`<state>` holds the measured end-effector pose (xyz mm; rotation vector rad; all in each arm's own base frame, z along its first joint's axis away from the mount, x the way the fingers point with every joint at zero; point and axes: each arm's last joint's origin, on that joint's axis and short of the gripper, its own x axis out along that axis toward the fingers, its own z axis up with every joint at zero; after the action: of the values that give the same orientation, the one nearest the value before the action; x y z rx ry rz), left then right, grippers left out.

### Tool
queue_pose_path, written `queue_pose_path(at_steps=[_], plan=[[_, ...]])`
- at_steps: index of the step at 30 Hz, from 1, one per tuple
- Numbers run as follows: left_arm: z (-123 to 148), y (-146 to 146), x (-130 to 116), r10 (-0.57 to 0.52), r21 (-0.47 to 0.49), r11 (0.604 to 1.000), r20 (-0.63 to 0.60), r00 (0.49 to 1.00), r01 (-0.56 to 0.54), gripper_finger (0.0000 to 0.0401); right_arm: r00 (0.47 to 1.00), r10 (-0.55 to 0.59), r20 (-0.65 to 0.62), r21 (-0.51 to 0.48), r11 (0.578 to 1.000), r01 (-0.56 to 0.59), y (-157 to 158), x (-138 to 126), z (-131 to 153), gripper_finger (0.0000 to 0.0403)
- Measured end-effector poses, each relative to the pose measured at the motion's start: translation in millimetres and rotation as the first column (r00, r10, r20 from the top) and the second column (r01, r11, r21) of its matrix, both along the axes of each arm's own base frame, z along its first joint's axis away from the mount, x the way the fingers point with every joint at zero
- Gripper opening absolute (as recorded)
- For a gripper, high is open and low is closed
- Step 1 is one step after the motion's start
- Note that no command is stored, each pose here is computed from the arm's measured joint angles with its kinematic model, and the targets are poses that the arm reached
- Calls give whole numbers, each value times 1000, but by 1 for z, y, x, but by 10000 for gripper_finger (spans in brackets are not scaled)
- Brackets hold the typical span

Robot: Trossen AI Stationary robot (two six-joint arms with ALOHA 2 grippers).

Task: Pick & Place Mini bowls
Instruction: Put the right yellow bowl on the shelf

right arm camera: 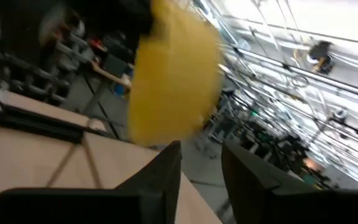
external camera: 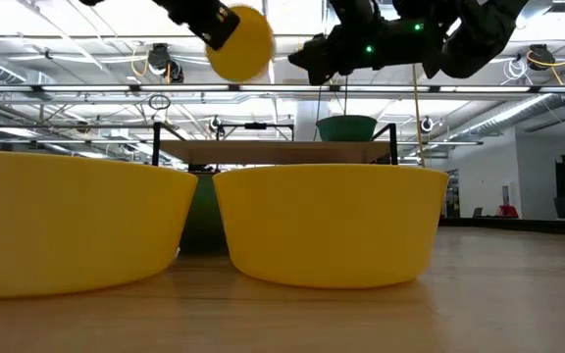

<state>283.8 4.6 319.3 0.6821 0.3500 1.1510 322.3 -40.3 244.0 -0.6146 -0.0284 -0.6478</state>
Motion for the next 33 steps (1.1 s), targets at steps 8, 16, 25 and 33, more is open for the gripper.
queue_pose_path(at_steps=[8,16,25,33], plan=[[63,12,-30,240,-80,969,104,965,-232,7,996,35,-80,100,995,-27,5,-16,16,131],[76,25,-38,277,-79,960,115,954,-269,4,954,226,-196,335,930,-151,10,-57,35,122],[63,49,-33,243,-88,969,139,960,-232,5,945,247,-216,416,898,-140,14,-97,40,121],[67,71,-33,-109,-399,901,170,979,170,4,981,186,-63,343,927,-153,13,-118,35,117]])
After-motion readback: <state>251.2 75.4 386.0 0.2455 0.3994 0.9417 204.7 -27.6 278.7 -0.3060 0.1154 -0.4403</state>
